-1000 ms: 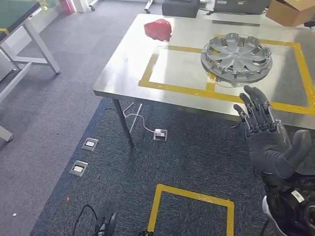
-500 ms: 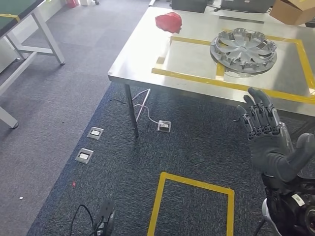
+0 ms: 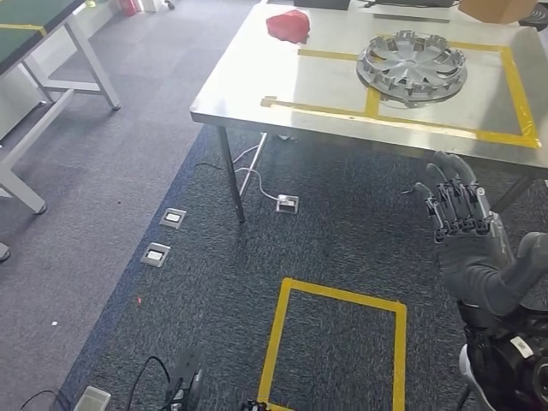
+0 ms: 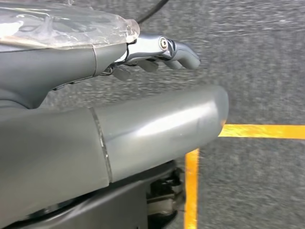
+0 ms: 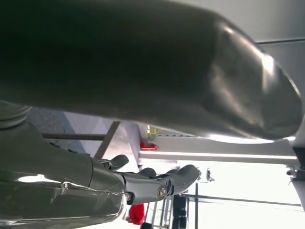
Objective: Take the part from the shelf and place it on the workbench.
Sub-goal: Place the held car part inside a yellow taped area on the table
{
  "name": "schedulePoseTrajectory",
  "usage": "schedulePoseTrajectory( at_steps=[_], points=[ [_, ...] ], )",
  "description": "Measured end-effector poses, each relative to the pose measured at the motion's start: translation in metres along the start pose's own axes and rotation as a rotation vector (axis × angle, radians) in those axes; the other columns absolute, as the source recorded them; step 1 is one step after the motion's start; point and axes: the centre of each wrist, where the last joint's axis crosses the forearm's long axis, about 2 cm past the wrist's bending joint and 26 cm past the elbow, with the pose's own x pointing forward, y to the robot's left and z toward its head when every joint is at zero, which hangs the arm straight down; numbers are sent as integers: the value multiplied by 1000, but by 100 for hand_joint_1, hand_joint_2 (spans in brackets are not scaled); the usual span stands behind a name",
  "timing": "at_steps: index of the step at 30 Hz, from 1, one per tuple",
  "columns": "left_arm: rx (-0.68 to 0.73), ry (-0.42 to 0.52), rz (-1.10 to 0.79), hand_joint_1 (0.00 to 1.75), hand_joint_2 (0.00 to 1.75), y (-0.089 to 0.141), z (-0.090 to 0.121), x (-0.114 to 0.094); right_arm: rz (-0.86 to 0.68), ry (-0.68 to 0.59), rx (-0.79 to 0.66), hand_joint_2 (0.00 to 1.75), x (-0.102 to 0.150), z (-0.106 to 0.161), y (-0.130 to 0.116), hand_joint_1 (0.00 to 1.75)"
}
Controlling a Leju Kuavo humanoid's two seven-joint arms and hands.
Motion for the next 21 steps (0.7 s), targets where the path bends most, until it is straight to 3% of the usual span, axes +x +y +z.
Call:
schedulePoseTrajectory(
  at_steps=[21],
  points=[
    [-7,-8,-6,0,0,-1,0,2,14,9,-22,0,3,8,-1,0]
  ],
)
